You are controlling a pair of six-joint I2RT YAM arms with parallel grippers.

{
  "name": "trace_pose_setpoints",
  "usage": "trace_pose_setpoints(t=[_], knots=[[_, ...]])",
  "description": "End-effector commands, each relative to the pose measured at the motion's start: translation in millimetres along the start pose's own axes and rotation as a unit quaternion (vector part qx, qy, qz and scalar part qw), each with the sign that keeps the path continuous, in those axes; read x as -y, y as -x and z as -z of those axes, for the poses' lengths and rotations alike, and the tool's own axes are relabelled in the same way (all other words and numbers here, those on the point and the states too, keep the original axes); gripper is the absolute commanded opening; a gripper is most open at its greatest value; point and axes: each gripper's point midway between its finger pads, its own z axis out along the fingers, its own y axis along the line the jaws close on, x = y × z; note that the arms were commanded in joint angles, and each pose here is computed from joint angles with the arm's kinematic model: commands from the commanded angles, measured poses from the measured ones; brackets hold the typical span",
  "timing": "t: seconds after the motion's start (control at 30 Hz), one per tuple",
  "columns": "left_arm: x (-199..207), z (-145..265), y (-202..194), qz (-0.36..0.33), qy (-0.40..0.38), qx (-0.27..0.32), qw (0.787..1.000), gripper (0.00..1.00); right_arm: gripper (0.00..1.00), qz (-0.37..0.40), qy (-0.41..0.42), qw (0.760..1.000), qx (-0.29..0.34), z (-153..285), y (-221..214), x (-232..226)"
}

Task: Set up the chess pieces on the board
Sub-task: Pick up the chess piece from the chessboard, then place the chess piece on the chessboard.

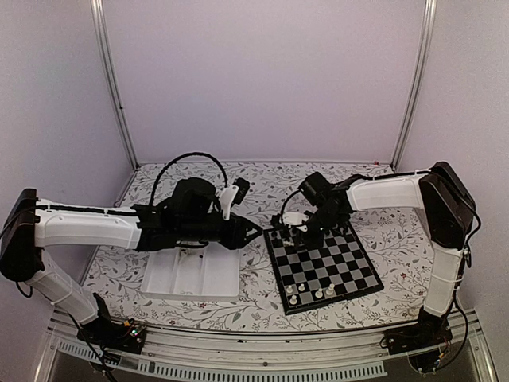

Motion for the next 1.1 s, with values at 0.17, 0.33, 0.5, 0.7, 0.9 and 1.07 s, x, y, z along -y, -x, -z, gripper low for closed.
trace_pose_setpoints(t=[0.17, 0.33, 0.5, 0.7, 0.9, 1.07], knots=[[-9.1, 16.3, -2.5, 0.048, 0.012, 0.022, 0.999, 0.41, 0.06, -0.022, 0.054, 0.997, 0.042, 39.7, 13.4, -32.8], [-2.8, 17.2, 2.7, 0.100, -0.019, 0.054, 0.993, 0.45, 0.06, -0.021, 0.106, 0.986, 0.129, 90.7, 46.9, -59.2], [16.5, 10.8, 21.6, 0.136, -0.081, 0.099, 0.983, 0.46, 0.06, -0.008, 0.141, 0.971, 0.192, 126.7, 69.4, -76.5], [38.6, -1.6, 37.6, 0.146, -0.132, 0.123, 0.973, 0.47, 0.06, -0.010, 0.157, 0.965, 0.211, 140.8, 78.8, -81.4], [52.7, -16.4, 35.1, 0.151, -0.163, 0.107, 0.969, 0.46, 0.06, -0.007, 0.153, 0.962, 0.224, 153.2, 84.6, -82.0], [68.8, -25.6, 33.7, 0.147, -0.197, 0.094, 0.965, 0.42, 0.06, -0.010, 0.152, 0.963, 0.222, 151.4, 84.3, -81.0]])
